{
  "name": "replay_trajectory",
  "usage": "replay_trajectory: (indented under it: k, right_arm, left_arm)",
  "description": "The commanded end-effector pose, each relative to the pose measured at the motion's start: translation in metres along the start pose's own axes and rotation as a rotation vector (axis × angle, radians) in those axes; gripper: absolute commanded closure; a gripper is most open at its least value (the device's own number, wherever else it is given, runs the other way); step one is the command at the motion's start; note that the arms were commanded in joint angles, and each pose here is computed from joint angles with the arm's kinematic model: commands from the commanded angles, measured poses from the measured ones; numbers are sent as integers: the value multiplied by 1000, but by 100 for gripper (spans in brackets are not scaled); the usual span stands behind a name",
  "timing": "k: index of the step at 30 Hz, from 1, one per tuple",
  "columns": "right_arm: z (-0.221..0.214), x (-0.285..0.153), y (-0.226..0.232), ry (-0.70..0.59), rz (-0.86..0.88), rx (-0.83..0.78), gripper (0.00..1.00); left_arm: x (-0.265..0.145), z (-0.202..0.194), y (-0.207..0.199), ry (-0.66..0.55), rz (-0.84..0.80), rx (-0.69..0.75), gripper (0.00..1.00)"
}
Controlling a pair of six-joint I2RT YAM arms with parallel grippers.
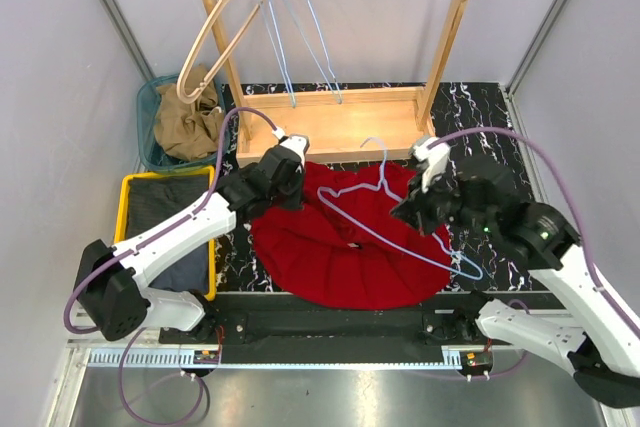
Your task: Place the skirt on the hanger
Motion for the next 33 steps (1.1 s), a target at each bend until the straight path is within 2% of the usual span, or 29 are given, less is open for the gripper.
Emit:
replay_trajectory:
  k: [1, 4, 8, 14, 22, 26, 33]
  right_arm:
    - [-22, 1, 32, 68, 152, -22, 100]
    - [-21, 0, 44, 29, 221, -46, 100]
    - [-30, 11, 33, 45, 160, -56, 100]
    - [-24, 13, 37, 21, 180, -87, 100]
    - [-22, 21, 10, 9, 15, -112, 100]
    - [-15, 18, 6, -25, -11, -128, 100]
    - [-19, 27, 3, 3, -25, -145, 100]
  left_arm:
    - [-15, 27, 5, -70, 5, 9, 100]
    - [-18, 26, 6, -63, 1, 13, 100]
    - [-22, 22, 7, -51, -7, 24, 100]
    - [-24, 22, 9, -43, -1, 32, 100]
    - [-31, 23, 7, -41, -23, 51, 100]
    - [-33, 19, 7, -31, -39, 59, 100]
    - [-38, 23, 4, -34, -53, 77, 100]
Point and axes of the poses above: each gripper's point midway between its finger pads, its own x axis out along the fingers, its own y axis along the line the jaws close on, z = x × y, the point moved 2 cm from there along -x, back along the fingers, and after that the axes turned 3 degrees about -x, right-handed, at the moved point
